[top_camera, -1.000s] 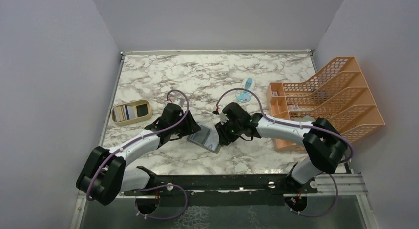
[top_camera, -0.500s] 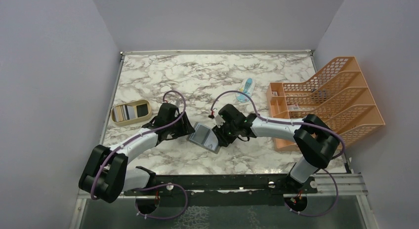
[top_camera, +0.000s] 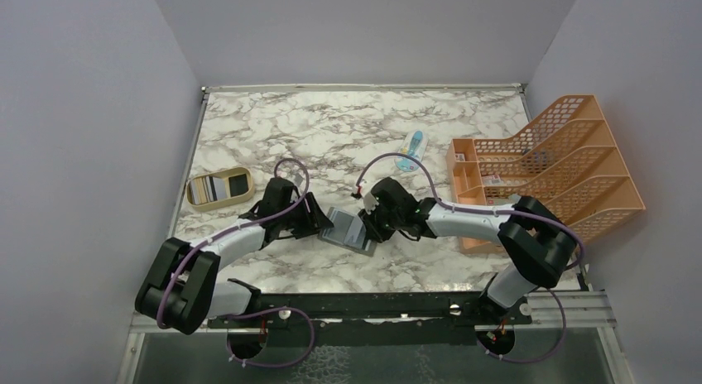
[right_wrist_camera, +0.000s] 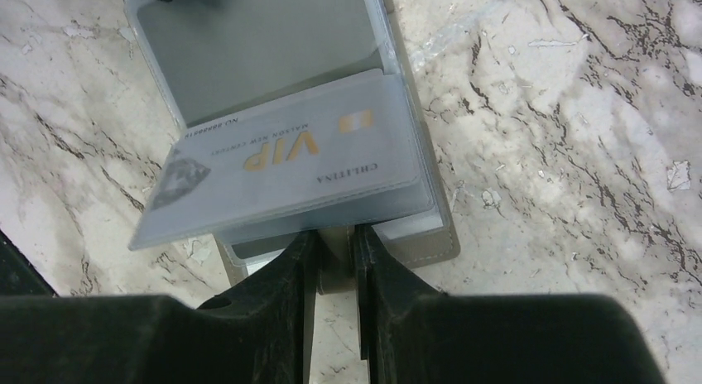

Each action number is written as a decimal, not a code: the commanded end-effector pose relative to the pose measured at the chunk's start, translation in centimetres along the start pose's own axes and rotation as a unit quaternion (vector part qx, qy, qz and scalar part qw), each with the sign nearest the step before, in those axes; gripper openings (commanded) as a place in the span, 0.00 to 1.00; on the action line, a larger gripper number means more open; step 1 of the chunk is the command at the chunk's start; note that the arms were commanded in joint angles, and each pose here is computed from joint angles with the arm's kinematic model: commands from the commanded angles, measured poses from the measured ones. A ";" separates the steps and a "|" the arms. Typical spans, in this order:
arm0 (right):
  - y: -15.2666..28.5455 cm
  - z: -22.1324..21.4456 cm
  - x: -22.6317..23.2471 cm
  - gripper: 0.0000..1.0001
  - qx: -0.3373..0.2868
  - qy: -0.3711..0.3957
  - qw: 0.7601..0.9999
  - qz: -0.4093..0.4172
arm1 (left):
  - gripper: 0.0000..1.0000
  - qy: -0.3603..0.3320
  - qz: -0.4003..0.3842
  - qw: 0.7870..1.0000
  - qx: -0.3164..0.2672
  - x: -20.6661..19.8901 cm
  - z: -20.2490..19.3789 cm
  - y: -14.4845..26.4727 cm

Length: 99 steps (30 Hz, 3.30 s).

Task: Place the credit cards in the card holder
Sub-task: Close the card holder at the center of the board.

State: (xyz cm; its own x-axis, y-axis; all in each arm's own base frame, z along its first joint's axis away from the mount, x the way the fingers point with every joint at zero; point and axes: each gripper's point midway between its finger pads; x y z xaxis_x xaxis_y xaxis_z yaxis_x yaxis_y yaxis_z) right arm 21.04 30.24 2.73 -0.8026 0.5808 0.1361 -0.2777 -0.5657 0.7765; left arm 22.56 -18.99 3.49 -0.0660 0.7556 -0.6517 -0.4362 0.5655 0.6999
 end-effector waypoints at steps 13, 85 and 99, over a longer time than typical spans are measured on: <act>1.3 5.0 -0.3 0.20 -0.158 -0.017 0.987 -0.022 | 0.53 0.058 -0.190 0.980 -0.025 -8.0 0.9 3.6; 2.5 3.1 -0.4 0.65 -0.163 -0.154 0.974 0.017 | 0.34 -0.034 -0.142 0.989 -0.012 -8.3 -4.2 -2.1; 3.5 2.7 2.7 0.65 -0.158 -0.111 0.974 0.118 | 0.34 -0.035 -0.130 0.991 -0.010 -7.8 -4.3 -2.5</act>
State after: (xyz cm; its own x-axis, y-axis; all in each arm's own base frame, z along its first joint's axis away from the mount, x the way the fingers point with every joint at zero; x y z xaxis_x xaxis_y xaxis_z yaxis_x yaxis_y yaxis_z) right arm 20.57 30.67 6.37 -0.6755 0.6058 0.4204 -0.3466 -0.7641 0.5442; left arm 20.00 -27.69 5.64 0.0947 0.5989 -0.7952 -0.4319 0.7444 0.5092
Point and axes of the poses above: each gripper's point midway between its finger pads, its own y axis back along the fingers, its own x axis along the line the jaws close on, z = x × y, and after that the axes turned 1 degree about y, right-handed
